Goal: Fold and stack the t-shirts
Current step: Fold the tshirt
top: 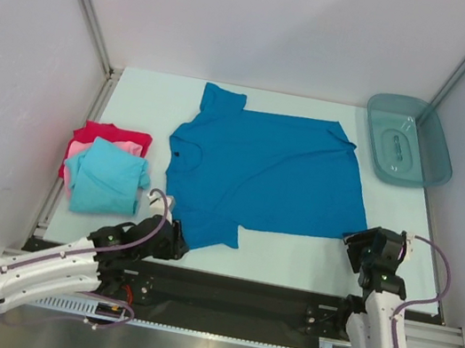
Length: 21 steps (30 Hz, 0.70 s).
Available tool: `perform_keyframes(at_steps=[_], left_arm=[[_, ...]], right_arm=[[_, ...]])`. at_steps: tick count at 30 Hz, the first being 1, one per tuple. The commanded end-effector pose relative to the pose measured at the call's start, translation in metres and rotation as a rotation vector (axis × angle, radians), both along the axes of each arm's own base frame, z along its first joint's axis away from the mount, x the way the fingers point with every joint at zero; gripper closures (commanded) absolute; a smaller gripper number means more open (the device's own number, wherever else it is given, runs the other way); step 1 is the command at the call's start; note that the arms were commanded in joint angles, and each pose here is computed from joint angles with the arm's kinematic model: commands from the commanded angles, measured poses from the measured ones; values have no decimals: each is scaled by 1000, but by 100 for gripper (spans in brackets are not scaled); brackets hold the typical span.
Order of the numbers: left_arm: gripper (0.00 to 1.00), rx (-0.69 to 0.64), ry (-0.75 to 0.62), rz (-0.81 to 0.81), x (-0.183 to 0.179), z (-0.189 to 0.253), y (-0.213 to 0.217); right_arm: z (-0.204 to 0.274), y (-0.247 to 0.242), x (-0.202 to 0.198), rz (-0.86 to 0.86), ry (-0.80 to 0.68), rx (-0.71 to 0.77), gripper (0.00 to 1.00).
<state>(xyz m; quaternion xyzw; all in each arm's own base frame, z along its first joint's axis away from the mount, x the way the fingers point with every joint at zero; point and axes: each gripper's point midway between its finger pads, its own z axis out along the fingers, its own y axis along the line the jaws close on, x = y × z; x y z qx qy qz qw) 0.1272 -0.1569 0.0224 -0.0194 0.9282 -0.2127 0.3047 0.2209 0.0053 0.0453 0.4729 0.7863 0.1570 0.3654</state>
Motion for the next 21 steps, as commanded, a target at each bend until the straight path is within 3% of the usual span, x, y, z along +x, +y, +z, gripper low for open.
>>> perform_keyframes(at_steps=[1, 21], left_arm=[[49, -13, -19, 29, 4, 13, 0], [49, -26, -66, 51, 13, 20, -1]], right_arm=[[9, -6, 11, 0, -47, 26, 39], [-3, -33, 14, -67, -34, 94, 39]])
